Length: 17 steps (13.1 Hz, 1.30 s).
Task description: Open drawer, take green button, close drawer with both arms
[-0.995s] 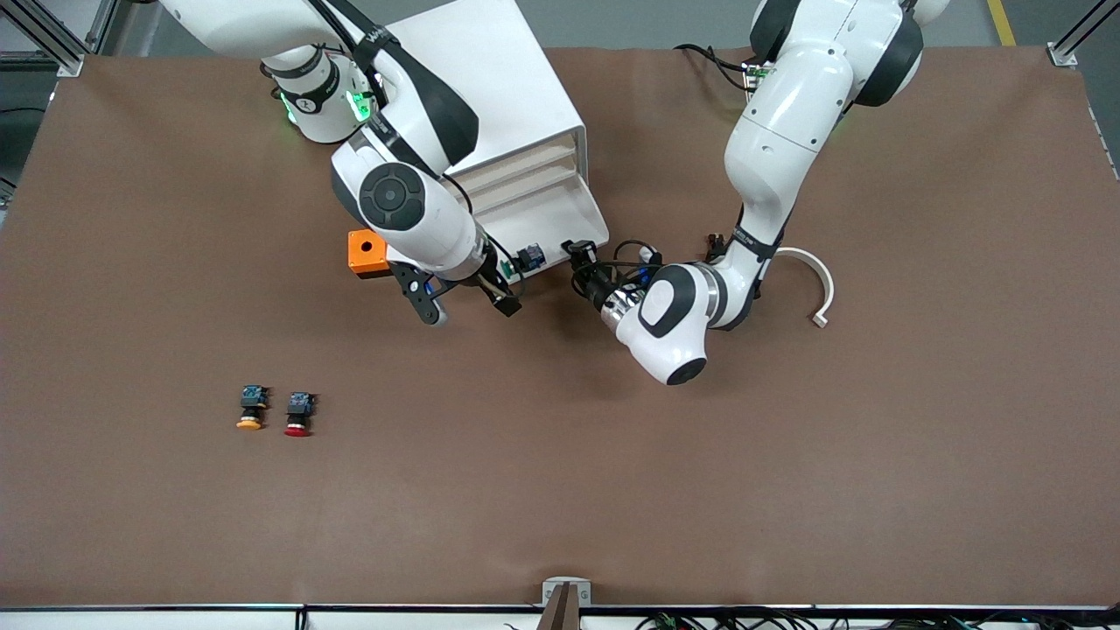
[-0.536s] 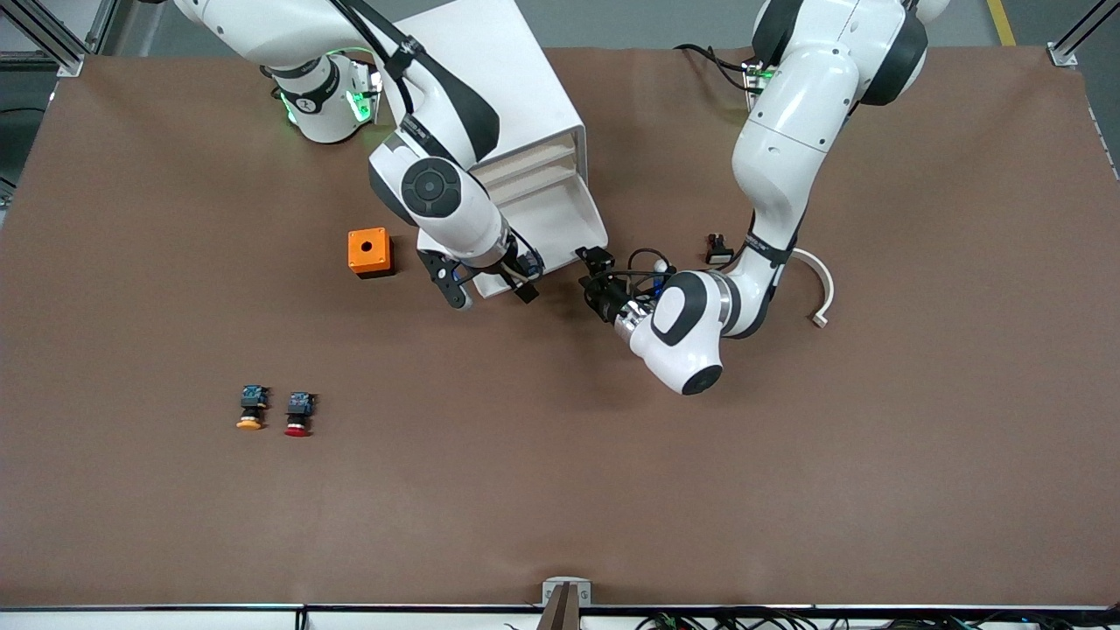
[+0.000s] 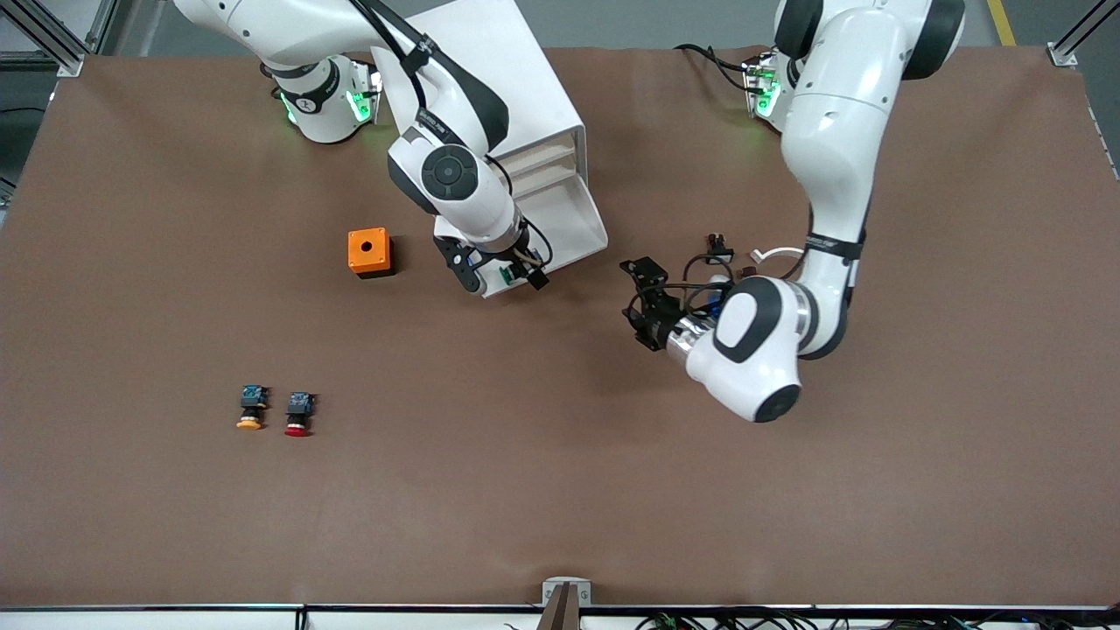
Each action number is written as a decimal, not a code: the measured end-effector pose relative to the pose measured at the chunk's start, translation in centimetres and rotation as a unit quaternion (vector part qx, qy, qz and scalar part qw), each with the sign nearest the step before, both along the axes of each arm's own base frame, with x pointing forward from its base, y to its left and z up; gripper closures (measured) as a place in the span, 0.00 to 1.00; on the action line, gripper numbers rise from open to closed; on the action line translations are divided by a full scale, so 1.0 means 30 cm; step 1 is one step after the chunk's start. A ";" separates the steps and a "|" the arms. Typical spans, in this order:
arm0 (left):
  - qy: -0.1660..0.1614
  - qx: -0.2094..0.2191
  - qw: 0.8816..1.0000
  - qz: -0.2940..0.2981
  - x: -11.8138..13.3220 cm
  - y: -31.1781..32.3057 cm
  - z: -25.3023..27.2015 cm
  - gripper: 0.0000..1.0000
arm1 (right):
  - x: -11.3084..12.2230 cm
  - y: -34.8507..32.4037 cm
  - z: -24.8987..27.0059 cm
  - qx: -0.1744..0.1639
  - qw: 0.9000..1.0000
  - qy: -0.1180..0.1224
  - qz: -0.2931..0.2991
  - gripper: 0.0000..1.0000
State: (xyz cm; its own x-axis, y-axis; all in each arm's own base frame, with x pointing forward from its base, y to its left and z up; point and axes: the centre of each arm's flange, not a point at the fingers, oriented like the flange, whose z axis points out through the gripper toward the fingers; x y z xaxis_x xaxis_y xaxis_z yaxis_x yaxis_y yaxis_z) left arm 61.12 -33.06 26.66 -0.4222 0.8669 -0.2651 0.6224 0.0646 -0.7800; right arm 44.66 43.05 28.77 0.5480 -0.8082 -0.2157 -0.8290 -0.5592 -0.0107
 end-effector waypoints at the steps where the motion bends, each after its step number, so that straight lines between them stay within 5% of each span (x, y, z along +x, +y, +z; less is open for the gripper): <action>1: -0.017 -0.012 1.000 0.008 0.039 0.060 0.051 0.00 | -0.013 0.003 -0.013 0.003 1.000 -0.002 0.001 0.00; 6: -0.094 -0.020 0.995 -0.022 0.129 0.269 0.160 0.00 | -0.048 0.013 -0.039 0.009 1.000 -0.009 0.005 0.03; 8: -0.141 -0.013 0.987 -0.069 0.139 0.267 0.235 0.00 | -0.047 0.013 -0.036 0.009 1.000 -0.010 0.004 0.19; 9: -0.174 -0.020 0.979 -0.101 0.140 0.268 0.301 0.00 | -0.046 0.013 -0.035 0.009 1.000 -0.010 0.004 0.20; 12: -0.271 -0.043 0.941 -0.196 0.122 0.303 0.540 0.00 | -0.045 0.010 -0.035 0.009 1.000 -0.010 0.003 0.57; 14: -0.317 -0.047 0.914 -0.247 0.107 0.344 0.664 0.00 | -0.042 0.007 -0.033 0.009 1.000 -0.011 0.002 0.59; 17: -0.345 -0.052 0.899 -0.266 0.098 0.388 0.755 0.00 | 0.001 -0.020 0.010 0.009 1.000 -0.022 -0.003 0.59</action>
State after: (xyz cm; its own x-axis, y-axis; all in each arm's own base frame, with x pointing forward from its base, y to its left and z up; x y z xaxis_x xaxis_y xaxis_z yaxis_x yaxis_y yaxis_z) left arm 64.05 -21.41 49.31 0.3401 0.8531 -0.3956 0.8818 -0.4355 -0.1811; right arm 44.68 42.44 29.08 0.5528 -0.8071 -0.2072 -0.8304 -0.5542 -0.0571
